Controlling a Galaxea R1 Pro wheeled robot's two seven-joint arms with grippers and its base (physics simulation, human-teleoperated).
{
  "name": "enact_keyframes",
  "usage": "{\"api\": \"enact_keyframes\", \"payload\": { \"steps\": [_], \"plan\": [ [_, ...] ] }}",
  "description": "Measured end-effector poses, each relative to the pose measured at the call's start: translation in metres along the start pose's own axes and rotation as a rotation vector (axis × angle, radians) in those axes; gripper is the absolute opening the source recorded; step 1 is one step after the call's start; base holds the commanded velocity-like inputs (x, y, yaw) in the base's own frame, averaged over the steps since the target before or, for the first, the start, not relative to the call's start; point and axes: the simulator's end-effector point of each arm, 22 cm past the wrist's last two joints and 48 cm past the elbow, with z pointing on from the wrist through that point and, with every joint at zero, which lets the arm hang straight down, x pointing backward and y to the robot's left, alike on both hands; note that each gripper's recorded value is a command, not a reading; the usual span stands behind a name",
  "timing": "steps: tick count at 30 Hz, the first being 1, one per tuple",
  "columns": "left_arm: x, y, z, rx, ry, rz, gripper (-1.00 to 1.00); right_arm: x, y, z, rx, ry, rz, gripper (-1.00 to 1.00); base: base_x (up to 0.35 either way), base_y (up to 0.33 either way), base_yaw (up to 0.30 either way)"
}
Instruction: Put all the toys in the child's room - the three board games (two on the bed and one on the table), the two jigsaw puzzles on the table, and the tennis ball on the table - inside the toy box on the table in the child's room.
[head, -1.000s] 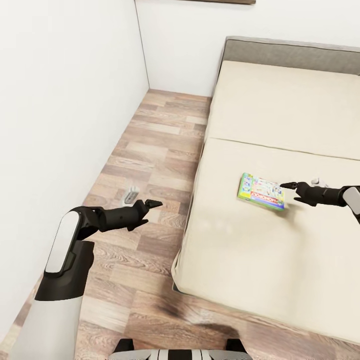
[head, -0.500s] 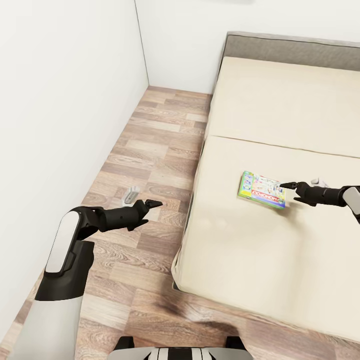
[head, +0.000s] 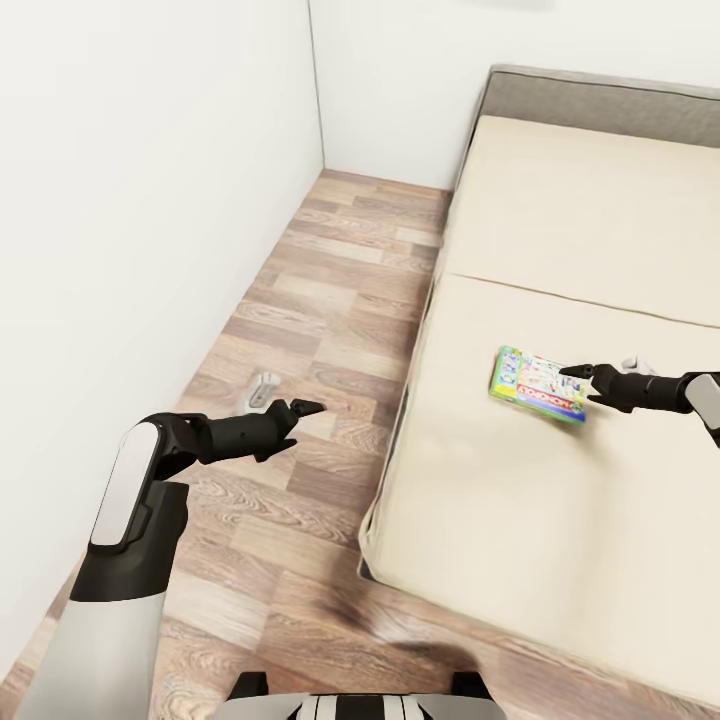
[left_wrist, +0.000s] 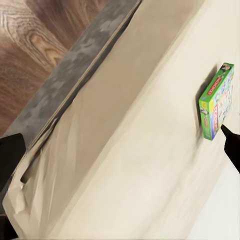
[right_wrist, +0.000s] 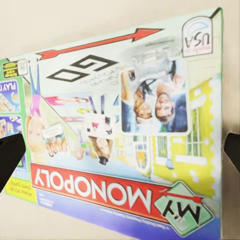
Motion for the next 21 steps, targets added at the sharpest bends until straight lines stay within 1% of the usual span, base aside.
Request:
{"api": "enact_keyframes", "payload": {
  "steps": [7,21],
  "plan": [
    [0.0003,0.0001,0.0003,0.0,0.001,0.0,1.0,-0.0001,0.0001,-0.0001,-0.001,0.0,0.001,1.0,0.0,0.0,0.091],
    [0.0006,0.0,0.0007,0.0,0.002,-0.001,1.0,0.0,0.0,-0.0002,-0.003,-0.001,0.003,1.0,0.0,0.0,0.018]
  ]
}}
